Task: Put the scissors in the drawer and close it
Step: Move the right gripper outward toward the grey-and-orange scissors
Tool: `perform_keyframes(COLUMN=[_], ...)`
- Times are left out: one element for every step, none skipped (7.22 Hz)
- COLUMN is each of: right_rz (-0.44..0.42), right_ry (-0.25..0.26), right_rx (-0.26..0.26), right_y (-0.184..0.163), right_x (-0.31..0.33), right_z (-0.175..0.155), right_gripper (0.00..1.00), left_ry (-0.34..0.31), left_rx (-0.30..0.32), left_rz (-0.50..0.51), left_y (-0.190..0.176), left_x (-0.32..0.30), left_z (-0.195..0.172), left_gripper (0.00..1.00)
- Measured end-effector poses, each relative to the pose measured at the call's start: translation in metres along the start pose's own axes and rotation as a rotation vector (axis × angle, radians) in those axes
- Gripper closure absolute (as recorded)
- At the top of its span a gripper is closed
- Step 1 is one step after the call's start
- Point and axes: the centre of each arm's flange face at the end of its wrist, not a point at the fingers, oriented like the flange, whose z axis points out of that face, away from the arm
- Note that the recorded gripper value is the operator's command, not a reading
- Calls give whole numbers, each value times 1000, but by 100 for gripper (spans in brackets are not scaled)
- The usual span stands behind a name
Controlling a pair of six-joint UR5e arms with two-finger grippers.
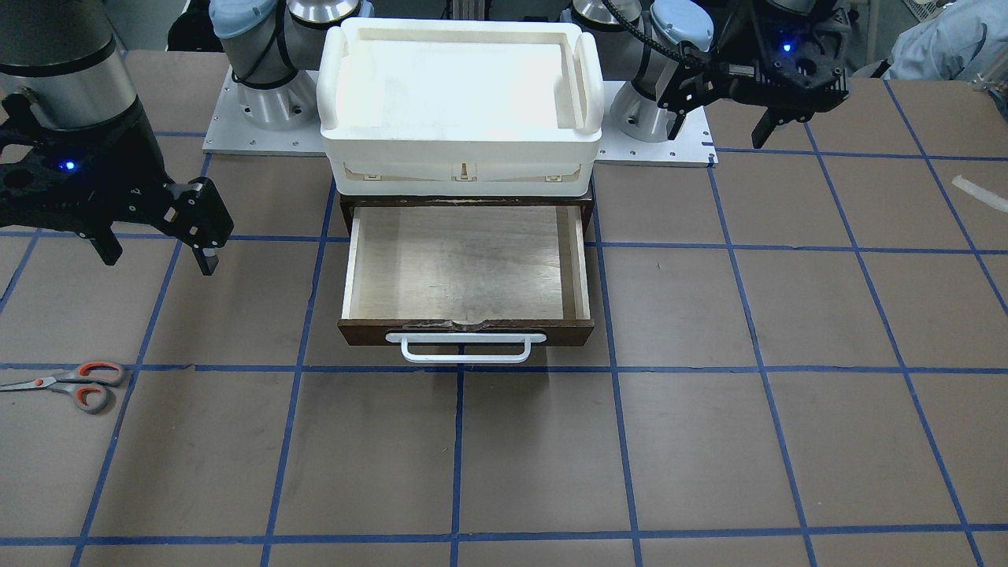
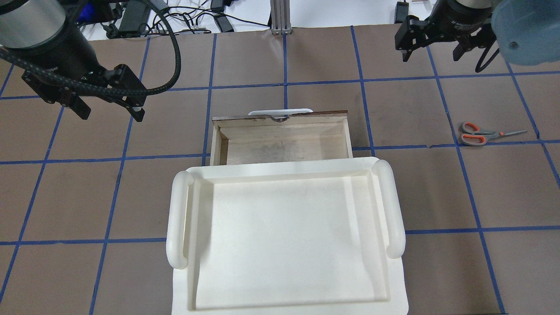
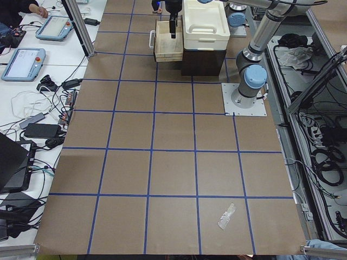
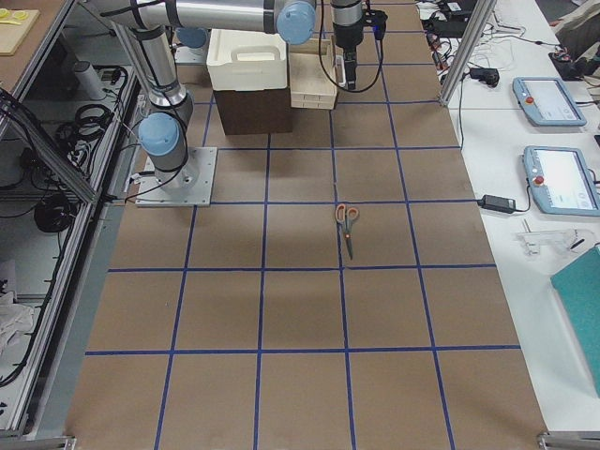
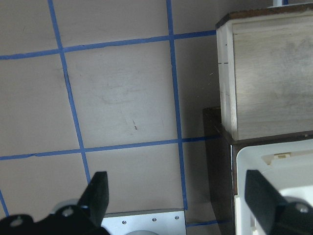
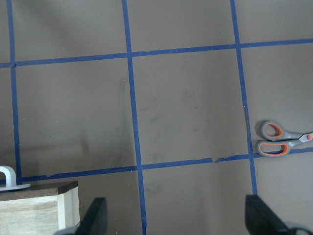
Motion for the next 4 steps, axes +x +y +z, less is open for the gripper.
perform_keyframes(right_rz=[0,-1,-2,17], right_ry=[1,2,5,17], right_rx=[-1,-2,-11,-27], right_y=[0,0,1,0], right_x=[0,0,1,7], right_z=[0,1,2,6], right_gripper=[0,0,0,0], left_ry=[0,0,0,0], left_rx=[0,1,1,0], left_rz=[0,0,0,0], left_y=[0,0,0,0], left_x=[0,0,0,0], left_z=[0,0,0,0], left_gripper=[0,0,0,0])
